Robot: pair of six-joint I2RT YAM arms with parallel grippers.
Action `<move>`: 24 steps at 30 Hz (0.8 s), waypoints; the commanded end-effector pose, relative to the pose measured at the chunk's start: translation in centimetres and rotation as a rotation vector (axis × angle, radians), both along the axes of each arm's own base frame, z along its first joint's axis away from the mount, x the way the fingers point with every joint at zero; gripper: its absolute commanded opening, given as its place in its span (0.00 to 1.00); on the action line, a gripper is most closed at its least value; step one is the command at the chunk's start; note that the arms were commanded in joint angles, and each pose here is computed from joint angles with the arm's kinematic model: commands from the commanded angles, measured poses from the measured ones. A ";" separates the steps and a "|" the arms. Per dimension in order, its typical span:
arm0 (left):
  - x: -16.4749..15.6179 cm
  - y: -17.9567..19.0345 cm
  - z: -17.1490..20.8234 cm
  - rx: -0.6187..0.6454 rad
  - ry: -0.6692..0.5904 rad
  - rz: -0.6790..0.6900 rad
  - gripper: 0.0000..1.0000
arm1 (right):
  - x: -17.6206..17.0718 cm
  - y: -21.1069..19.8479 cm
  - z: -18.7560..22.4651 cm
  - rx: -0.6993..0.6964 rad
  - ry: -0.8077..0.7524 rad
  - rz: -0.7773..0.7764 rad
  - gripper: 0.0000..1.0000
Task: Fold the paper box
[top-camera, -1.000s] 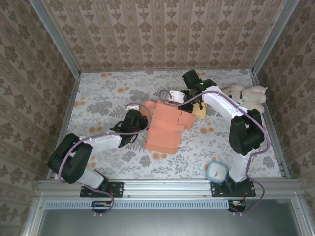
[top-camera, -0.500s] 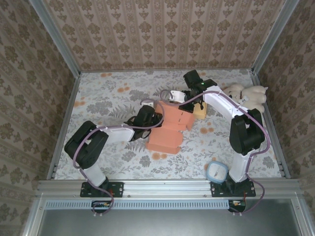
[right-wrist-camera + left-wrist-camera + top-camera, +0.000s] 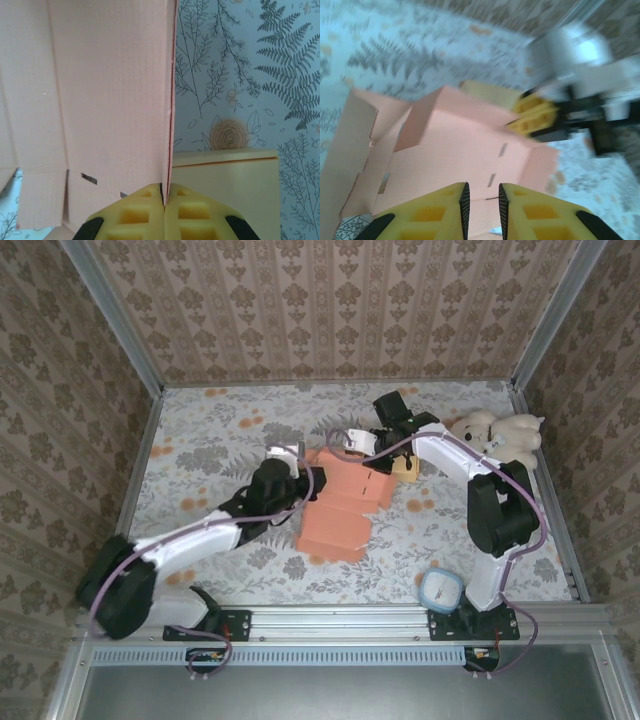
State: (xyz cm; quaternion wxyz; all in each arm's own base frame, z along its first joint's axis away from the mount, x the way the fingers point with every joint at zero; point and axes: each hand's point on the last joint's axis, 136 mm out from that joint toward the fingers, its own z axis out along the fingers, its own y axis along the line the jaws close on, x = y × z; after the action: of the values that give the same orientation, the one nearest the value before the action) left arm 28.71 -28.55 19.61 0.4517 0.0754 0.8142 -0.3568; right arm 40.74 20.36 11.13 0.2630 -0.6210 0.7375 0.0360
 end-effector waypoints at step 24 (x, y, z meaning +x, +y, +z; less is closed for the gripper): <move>-1.3 12.0 -5.7 0.100 -0.099 0.167 0.47 | -1.7 3.3 4.0 -0.141 -0.593 0.195 0.00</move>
State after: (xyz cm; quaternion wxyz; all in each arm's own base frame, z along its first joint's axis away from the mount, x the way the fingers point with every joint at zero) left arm 27.35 -16.27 13.62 0.4998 0.0236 0.8223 -0.2711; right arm 38.41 23.89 13.72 0.3919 -0.6960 0.5875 -0.1299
